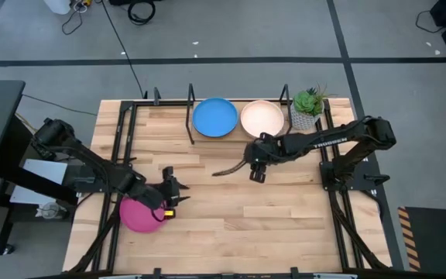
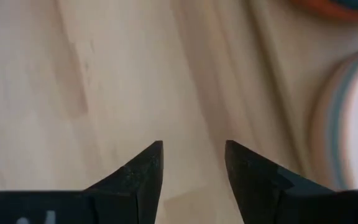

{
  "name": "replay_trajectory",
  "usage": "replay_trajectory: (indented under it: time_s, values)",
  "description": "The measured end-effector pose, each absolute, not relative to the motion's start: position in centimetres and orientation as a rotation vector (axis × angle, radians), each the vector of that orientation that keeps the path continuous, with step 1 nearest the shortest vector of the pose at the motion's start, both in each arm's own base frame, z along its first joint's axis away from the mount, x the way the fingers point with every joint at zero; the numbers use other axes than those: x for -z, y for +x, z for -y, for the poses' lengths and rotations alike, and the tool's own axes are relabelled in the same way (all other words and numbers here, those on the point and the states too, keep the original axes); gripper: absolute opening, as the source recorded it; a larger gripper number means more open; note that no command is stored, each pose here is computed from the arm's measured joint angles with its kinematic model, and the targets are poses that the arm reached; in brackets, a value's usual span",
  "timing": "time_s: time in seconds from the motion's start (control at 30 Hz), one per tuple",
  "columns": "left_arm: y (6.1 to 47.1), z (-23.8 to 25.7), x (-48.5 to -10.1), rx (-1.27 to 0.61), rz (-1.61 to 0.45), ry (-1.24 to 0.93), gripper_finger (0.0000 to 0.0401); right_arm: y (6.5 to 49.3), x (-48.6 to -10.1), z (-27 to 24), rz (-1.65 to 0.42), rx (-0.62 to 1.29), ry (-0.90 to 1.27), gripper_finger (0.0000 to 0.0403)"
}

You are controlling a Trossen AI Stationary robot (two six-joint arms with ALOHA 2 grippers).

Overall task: Place and stack plates onto a shelf
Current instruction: Stack the pink plate on top of the stacked plates on the shelf

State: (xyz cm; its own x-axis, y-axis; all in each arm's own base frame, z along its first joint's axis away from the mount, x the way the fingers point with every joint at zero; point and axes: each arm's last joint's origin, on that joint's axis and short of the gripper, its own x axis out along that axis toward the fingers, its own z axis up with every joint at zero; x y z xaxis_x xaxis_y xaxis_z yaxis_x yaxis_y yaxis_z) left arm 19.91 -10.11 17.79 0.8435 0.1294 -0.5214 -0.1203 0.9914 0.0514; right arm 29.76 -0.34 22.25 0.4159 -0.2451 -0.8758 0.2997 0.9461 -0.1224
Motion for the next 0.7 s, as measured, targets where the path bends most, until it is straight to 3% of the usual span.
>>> replay_trajectory:
  time_s: [0.3, 0.7]
  values:
    - [19.6, 11.1, -19.5, -0.146, -0.836, -0.462, 0.0155, 30.4, -22.2, -2.5, -0.913, 0.443, -0.210, 0.0178]
    - [17.7, 13.1, -19.0, -0.234, -0.976, -0.820, 0.0155, 30.0, -19.0, -2.3, -0.710, 0.553, -0.383, 0.0178]
